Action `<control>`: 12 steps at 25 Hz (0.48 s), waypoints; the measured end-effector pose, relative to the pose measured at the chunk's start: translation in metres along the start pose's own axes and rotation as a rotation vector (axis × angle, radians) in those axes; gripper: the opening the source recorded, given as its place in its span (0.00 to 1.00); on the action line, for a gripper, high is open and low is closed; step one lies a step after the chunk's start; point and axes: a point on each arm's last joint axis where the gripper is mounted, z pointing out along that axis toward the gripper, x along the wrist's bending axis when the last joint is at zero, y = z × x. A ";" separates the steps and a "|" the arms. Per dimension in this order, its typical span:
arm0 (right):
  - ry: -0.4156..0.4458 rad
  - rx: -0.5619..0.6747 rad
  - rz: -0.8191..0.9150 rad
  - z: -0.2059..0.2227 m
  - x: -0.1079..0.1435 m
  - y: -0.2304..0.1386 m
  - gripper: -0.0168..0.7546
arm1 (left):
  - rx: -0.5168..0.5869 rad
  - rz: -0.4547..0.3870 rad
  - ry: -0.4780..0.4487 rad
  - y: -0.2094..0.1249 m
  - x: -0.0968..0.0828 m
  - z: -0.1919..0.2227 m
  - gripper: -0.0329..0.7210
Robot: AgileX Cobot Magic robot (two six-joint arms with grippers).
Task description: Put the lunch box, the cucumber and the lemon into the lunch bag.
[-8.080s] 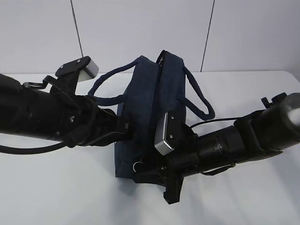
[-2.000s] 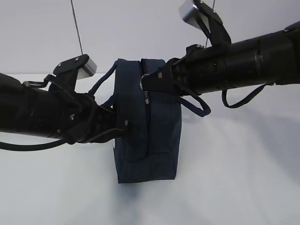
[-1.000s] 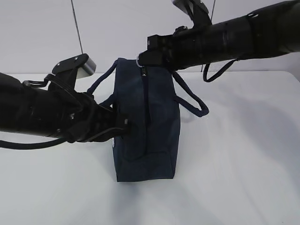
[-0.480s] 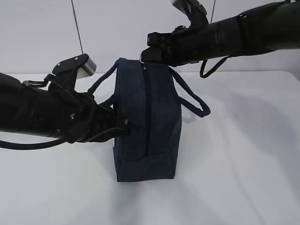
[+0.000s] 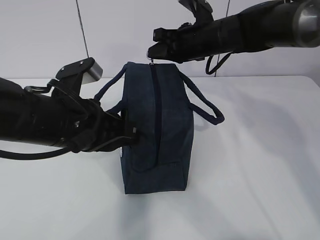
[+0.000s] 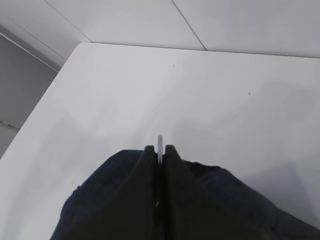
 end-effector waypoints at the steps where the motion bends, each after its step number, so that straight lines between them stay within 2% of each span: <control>1: 0.002 -0.002 0.000 0.003 -0.001 0.002 0.00 | 0.000 0.000 0.000 0.000 0.000 0.000 0.05; 12: -0.007 0.013 0.002 0.028 -0.024 0.009 0.00 | -0.004 0.000 0.006 0.000 0.001 0.000 0.05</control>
